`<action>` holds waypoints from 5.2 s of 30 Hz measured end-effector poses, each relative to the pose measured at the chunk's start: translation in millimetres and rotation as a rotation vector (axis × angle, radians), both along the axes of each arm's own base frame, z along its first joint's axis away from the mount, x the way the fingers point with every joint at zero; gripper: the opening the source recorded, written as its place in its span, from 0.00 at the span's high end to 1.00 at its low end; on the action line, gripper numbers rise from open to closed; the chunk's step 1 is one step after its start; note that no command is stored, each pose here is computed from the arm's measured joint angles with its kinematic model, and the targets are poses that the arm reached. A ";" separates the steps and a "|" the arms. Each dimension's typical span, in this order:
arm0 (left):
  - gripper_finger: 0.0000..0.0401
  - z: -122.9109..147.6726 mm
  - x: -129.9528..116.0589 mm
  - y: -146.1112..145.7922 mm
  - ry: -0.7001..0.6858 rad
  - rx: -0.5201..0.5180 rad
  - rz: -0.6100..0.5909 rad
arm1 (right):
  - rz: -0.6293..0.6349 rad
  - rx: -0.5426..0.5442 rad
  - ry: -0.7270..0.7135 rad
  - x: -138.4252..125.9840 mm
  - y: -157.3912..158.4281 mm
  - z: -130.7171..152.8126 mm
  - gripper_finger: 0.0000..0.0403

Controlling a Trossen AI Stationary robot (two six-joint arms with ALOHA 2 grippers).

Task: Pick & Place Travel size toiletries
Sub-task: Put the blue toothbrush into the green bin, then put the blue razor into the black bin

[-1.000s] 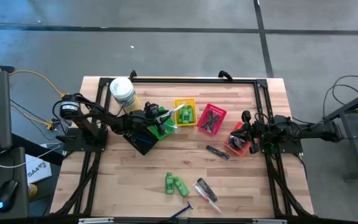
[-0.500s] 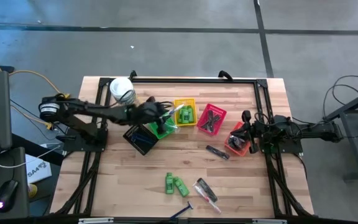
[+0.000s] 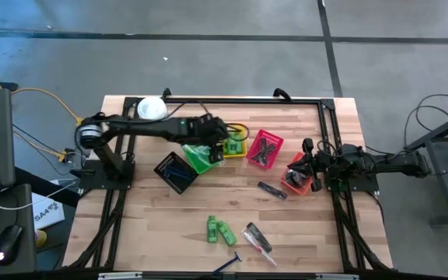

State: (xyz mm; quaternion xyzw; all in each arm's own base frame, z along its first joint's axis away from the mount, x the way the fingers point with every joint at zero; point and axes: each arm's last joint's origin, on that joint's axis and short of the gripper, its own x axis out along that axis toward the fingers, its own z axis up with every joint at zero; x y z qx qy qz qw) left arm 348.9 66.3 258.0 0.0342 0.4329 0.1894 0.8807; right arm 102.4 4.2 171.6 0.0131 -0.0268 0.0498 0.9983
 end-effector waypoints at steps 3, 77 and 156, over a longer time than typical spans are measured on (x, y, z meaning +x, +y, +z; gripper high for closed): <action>0.36 -10.7 11.6 4.5 0.059 0.004 -0.014 | 0.003 0.001 0.000 0.0 0.1 0.0 0.99; 0.94 26.1 7.1 -5.9 -0.148 -0.016 -0.072 | 0.006 -0.001 0.010 0.7 0.2 -0.8 0.99; 0.68 -68.3 -75.7 -125.2 -0.727 0.475 0.699 | 0.027 0.012 0.011 0.6 0.8 -0.8 0.99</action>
